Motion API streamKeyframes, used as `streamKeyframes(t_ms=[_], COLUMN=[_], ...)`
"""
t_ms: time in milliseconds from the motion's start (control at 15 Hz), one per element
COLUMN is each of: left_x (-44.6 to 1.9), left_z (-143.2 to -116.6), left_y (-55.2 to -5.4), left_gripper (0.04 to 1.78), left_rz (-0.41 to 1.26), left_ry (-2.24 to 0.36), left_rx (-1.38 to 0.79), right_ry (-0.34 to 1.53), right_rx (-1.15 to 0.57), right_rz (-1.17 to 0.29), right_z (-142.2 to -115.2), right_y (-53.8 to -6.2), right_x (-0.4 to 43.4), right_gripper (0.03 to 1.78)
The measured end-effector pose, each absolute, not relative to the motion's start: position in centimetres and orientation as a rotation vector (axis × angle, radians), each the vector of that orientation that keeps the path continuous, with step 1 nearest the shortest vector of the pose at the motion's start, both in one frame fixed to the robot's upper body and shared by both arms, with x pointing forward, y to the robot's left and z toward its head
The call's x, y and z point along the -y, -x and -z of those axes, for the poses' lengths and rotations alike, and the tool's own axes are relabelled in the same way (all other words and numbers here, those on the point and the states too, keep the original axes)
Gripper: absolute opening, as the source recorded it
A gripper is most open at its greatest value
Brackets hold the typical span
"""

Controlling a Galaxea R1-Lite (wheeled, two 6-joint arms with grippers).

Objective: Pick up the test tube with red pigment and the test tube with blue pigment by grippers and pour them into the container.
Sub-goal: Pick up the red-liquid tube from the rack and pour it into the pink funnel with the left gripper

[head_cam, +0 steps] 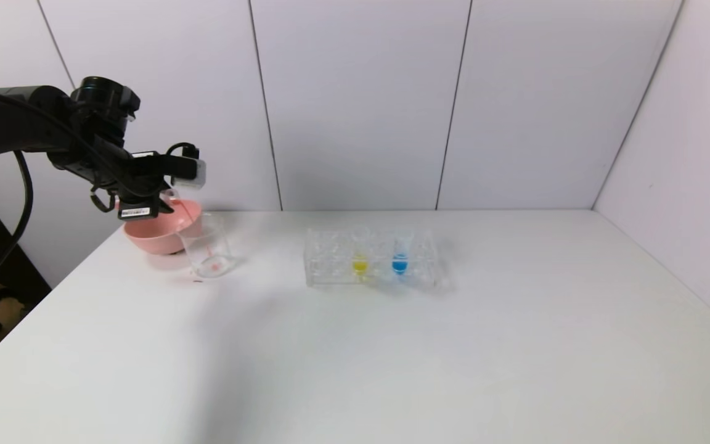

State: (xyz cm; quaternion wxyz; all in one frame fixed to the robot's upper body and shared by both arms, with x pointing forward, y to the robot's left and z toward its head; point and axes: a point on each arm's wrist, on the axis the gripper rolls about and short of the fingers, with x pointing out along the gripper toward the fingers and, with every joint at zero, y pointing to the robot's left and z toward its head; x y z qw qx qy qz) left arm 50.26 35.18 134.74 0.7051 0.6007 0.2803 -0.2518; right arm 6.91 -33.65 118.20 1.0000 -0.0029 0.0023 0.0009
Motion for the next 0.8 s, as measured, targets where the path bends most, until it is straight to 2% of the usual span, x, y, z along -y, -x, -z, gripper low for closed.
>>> streamKeyframes(t_ms=[800], left_x=[-34.84], left_z=[-134.71], left_y=[-50.27], left_gripper=[0.47], left_rz=[0.546], left_ry=[-1.371], left_rx=[-0.644], right_ry=[0.006], right_rx=[-0.004], right_rz=[-0.001], right_z=[-118.21], right_y=[-6.91], right_x=[33.65], right_gripper=[1.78])
